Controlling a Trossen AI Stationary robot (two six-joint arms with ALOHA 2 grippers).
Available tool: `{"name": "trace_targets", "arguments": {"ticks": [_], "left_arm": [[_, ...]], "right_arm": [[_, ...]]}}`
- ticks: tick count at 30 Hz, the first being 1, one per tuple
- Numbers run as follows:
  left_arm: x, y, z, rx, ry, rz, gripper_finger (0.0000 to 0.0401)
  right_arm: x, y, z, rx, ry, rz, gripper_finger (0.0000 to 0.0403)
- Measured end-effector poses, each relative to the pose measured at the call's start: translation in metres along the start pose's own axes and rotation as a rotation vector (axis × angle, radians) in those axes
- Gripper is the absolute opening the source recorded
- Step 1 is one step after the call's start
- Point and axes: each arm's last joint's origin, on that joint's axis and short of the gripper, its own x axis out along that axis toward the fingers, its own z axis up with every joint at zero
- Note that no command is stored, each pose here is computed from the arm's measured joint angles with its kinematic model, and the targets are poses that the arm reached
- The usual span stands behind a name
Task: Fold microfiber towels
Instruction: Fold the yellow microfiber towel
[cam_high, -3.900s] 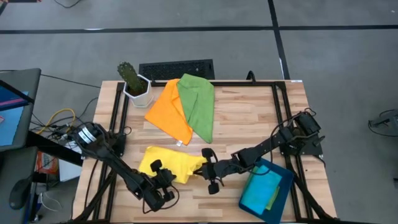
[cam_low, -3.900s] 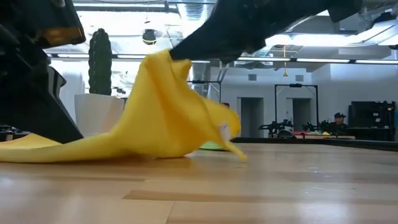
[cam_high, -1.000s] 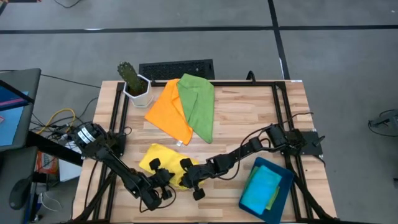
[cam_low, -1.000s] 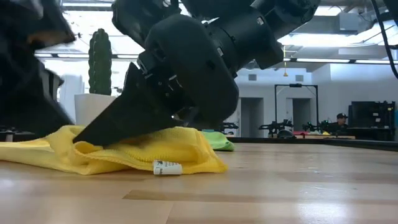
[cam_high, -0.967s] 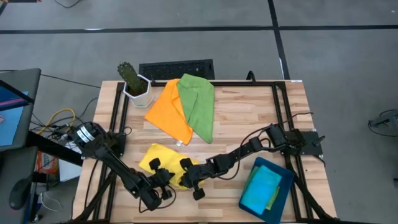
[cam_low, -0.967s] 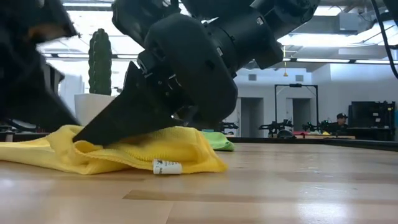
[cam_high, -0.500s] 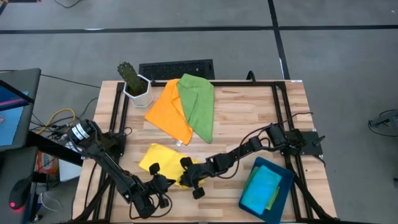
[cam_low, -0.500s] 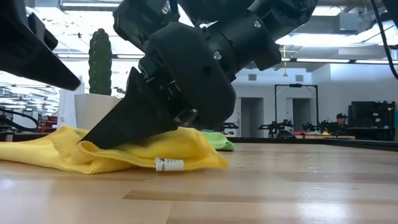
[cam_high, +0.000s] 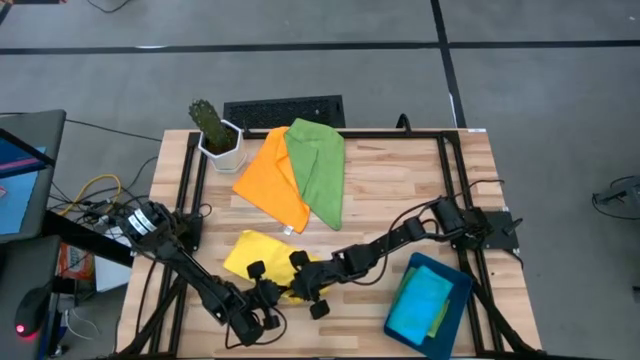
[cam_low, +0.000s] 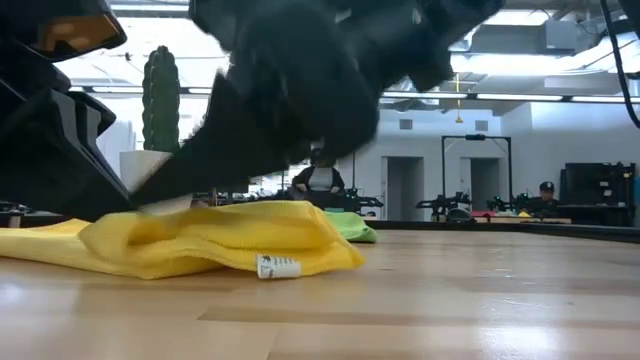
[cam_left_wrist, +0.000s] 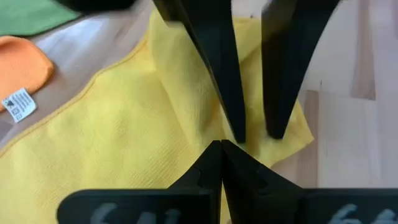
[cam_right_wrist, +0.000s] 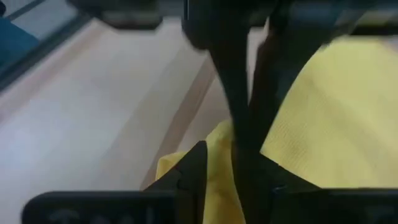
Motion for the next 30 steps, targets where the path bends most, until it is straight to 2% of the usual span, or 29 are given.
{"name": "trace_targets", "arguments": {"ticks": [6,9,12,16,18,20,23,30], "left_arm": [[0.0,0.0,0.0,-0.016,0.008,-0.005,0.0],[0.0,0.0,0.0,-0.017,0.008,-0.006,0.0],[0.0,0.0,0.0,-0.017,0.008,-0.005,0.0],[0.0,0.0,0.0,-0.016,0.008,-0.005,0.0],[0.0,0.0,-0.001,-0.013,0.01,-0.003,0.0],[0.0,0.0,0.0,-0.014,0.009,-0.003,0.0],[0.0,0.0,0.0,-0.015,0.009,-0.003,0.0],[0.0,0.0,0.0,-0.013,0.01,-0.001,0.0]], "right_arm": [[-0.033,-0.004,0.022,0.012,0.051,0.006,0.0128],[-0.054,0.001,0.025,0.043,0.167,0.017,0.0137],[-0.066,0.015,0.017,0.038,0.311,-0.017,0.0142],[-0.061,0.038,0.004,-0.019,0.357,-0.011,0.0144],[-0.052,0.045,-0.001,-0.045,0.335,-0.042,0.0144],[-0.052,0.049,-0.012,-0.076,0.406,-0.089,0.0143],[-0.052,0.046,-0.005,-0.066,0.351,-0.132,0.0142],[-0.051,0.041,-0.007,-0.054,0.348,-0.142,0.0136]]}}
